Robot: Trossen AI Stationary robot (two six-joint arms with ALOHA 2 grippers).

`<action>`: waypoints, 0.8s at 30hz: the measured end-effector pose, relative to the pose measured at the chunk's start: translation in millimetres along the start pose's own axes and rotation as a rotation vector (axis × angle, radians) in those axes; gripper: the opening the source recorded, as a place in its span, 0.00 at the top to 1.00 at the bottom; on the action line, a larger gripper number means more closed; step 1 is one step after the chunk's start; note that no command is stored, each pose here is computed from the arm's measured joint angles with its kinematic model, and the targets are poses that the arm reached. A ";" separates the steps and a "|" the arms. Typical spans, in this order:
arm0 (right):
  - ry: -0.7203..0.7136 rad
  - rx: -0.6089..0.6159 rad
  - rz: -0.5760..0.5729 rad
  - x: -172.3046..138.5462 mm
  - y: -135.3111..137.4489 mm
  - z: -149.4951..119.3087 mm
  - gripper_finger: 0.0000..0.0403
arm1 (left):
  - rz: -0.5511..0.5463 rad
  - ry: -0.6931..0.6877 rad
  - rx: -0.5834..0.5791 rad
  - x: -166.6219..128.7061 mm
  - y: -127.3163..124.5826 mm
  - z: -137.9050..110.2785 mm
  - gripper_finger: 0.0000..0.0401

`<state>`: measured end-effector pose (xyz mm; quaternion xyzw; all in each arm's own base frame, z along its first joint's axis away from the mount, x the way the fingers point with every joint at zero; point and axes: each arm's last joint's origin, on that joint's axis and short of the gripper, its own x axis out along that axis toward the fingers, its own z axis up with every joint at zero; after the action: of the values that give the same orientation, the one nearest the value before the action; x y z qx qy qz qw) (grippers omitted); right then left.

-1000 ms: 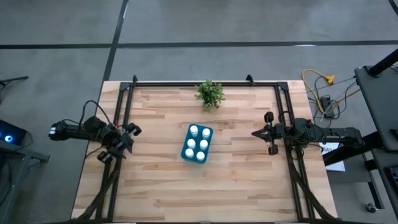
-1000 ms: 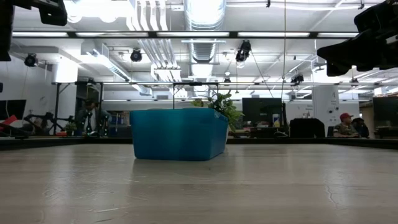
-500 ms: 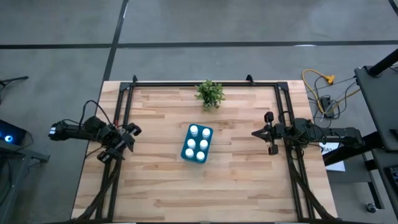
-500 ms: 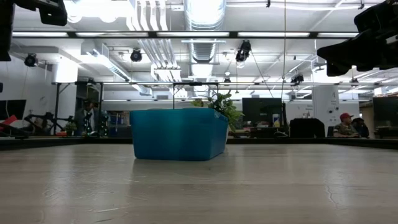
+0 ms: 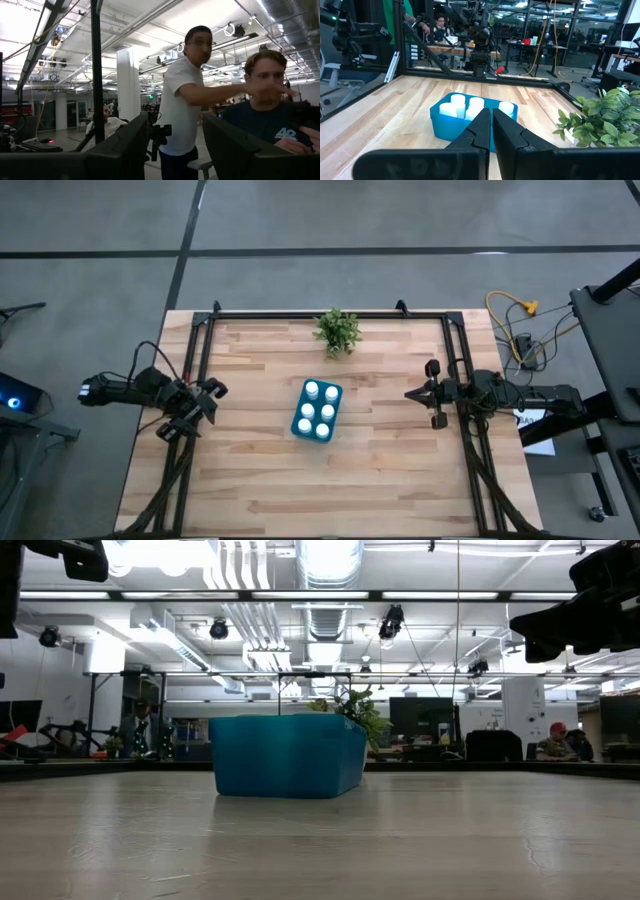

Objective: Pick and place pill bottles into a basket
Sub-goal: Return to Home Position

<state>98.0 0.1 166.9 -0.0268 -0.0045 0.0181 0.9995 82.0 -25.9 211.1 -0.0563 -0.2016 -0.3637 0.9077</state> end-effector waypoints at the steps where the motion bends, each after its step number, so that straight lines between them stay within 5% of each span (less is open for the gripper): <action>1: 0.000 0.000 -0.001 0.0 0.0 0.0 0.98 | 0.000 -0.001 0.000 0.0 -0.1 0.2 0.57; 11: 0.000 -0.002 0.000 0.0 0.0 0.0 0.98 | -0.001 0.001 0.002 0.1 0.0 -0.1 0.60; 24: 0.000 0.000 0.000 0.0 0.0 0.0 0.98 | -0.007 0.002 0.007 0.0 -0.2 0.0 0.90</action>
<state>98.0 0.1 166.9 -0.0271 -0.0044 0.0179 0.9995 81.9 -26.1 211.1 -0.0520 -0.2023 -0.3661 0.9068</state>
